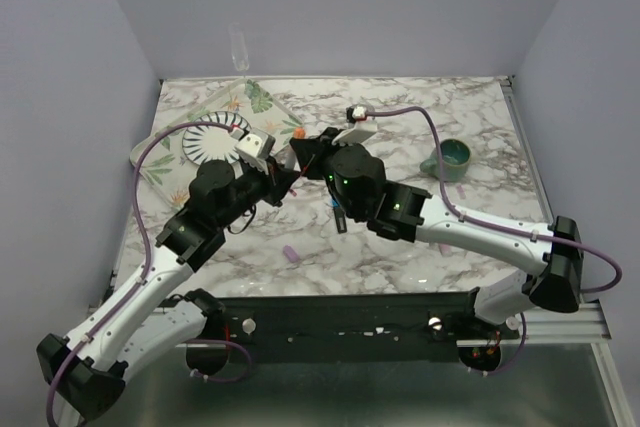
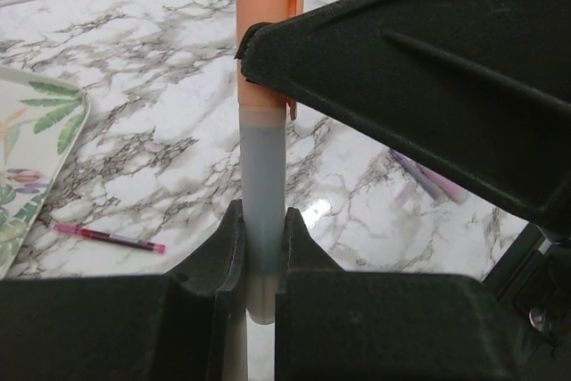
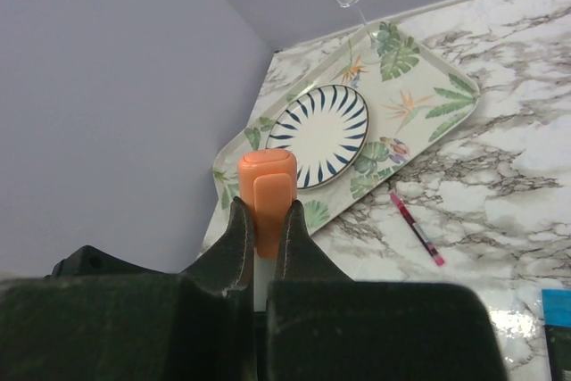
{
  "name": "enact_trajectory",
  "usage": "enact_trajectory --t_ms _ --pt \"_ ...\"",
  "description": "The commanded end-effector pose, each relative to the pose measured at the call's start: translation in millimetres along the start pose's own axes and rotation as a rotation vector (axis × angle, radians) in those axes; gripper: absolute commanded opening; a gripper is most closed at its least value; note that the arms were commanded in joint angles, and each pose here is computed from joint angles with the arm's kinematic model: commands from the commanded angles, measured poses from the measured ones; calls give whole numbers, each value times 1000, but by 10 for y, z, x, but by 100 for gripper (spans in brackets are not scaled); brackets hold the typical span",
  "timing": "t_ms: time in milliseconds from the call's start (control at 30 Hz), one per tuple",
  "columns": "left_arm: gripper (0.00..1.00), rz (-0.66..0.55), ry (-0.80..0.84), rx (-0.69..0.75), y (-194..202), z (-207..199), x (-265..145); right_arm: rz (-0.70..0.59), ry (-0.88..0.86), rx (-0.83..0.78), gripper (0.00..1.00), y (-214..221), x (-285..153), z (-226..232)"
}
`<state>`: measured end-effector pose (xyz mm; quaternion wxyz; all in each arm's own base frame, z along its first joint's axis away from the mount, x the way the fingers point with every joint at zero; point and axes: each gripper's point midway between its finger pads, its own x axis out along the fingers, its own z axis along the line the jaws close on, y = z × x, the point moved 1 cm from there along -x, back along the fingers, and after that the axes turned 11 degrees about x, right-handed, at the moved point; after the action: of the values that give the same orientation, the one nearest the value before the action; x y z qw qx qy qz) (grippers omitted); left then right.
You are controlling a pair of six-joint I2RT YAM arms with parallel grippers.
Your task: Insert the pens into the pen caps
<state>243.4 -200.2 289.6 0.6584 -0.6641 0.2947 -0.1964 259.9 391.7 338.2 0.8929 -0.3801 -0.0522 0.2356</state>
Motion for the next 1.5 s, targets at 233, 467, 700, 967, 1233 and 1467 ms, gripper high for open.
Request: enact_trajectory --t_ms 233,467,700,967,1233,1467 --pt "0 -406 99 8 -1100 -203 -208 207 -34 -243 1 334 -489 68" --pt "0 -364 150 2 -934 -282 -194 181 -63 -201 21 227 -465 223" --pt "0 -326 173 -7 -755 -319 -199 58 -46 -182 58 -232 -468 324" --pt "0 -270 182 -67 -570 -336 -165 10 -27 -193 72 -623 -596 151" --pt "0 -59 168 -521 72 -394 276 -71 68 -167 73 -1302 -975 -260" --pt "0 152 146 -662 703 -841 812 -118 98 -114 73 -1442 -1368 -676"
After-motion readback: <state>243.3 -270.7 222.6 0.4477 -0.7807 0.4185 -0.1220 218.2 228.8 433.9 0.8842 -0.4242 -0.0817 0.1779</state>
